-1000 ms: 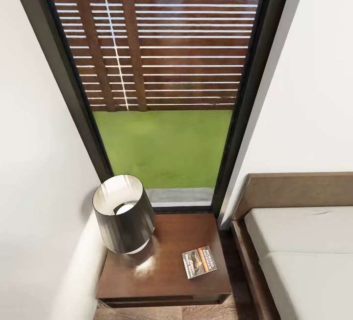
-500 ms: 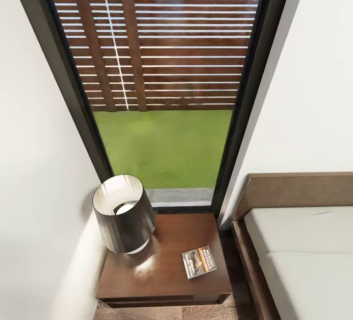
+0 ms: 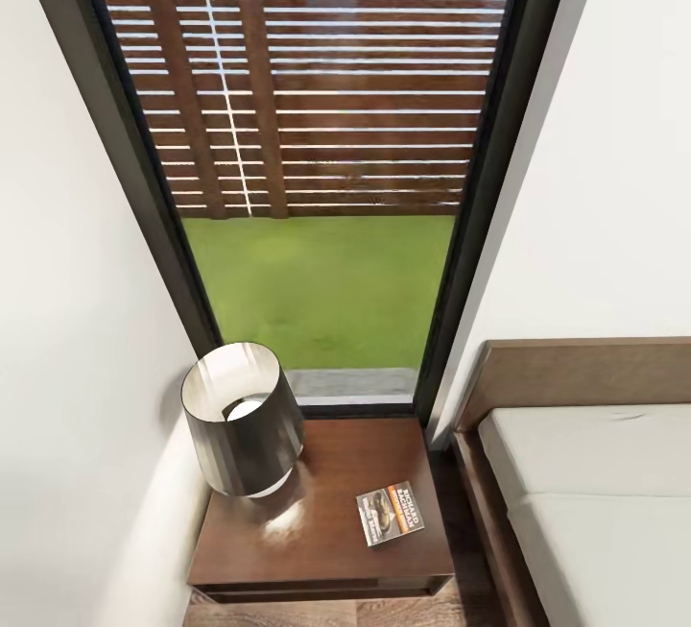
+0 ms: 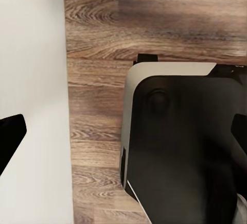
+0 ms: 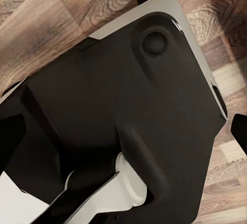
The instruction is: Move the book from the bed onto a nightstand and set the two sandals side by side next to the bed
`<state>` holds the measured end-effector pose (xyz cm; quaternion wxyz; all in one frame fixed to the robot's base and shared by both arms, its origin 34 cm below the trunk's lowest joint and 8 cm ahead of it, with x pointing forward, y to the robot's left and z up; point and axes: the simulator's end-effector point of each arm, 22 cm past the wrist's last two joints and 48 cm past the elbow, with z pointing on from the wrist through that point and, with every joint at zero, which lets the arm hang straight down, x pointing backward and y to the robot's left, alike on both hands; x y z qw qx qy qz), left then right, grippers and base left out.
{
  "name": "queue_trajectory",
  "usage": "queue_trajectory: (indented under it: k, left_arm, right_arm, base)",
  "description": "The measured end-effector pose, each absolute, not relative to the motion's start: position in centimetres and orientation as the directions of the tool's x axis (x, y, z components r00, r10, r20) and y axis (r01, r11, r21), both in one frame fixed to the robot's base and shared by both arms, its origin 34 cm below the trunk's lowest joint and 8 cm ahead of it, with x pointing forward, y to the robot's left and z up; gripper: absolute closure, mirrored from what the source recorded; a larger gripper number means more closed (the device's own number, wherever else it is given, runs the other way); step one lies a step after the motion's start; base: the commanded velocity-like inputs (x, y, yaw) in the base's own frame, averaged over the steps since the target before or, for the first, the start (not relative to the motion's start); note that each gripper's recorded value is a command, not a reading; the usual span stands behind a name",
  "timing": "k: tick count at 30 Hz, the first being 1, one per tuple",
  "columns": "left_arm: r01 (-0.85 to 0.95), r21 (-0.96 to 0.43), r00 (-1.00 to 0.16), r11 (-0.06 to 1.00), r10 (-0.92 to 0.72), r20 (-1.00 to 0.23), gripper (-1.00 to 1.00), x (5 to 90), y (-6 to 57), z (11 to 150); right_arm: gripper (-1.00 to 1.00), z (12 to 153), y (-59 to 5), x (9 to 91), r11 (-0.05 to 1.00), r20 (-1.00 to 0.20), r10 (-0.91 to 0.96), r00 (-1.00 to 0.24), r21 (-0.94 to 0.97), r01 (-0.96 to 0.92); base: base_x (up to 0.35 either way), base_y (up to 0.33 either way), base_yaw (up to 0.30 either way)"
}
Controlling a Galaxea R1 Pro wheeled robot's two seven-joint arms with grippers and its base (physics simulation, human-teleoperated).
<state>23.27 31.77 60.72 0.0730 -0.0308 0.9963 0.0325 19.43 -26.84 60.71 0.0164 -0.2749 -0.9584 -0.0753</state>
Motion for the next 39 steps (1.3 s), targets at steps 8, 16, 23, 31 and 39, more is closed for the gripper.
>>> queue_trajectory:
  k: [8,16,23,31,39]
  left_arm:
    - [-0.066,0.06,-0.987,0.996,-0.056,-0.147,-1.0,23.21,31.77,60.72]
    - [-0.066,0.06,-0.987,0.996,-0.057,-0.147,-1.0,23.21,31.77,60.72]
    - [-0.066,0.061,-0.987,0.996,-0.057,-0.147,-1.0,23.21,31.78,60.72]
    - [-0.065,0.06,-0.987,0.996,-0.056,-0.147,-1.0,23.22,31.76,60.72]
    - [-0.066,0.06,-0.988,0.996,-0.056,-0.147,-1.0,23.21,31.77,60.72]
  right_arm:
    - [-1.0,60.71,-26.8,19.41,0.837,0.074,0.524,-0.848,0.136,0.529]
    - [-1.0,60.71,-26.71,19.39,0.837,0.075,0.524,-0.848,0.136,0.53]
    - [-1.0,60.71,-26.9,19.43,0.838,0.072,0.524,-0.848,0.135,0.529]
    - [-1.0,60.71,-26.76,19.41,0.837,0.074,0.524,-0.848,0.136,0.529]
    - [-1.0,60.71,-26.81,19.4,0.837,0.074,0.524,-0.848,0.135,0.529]
  base:
    - [0.0,0.0,0.0]
    - [0.0,0.0,0.0]
    - [0.0,0.0,0.0]
    - [0.0,0.0,0.0]
    - [0.0,0.0,0.0]
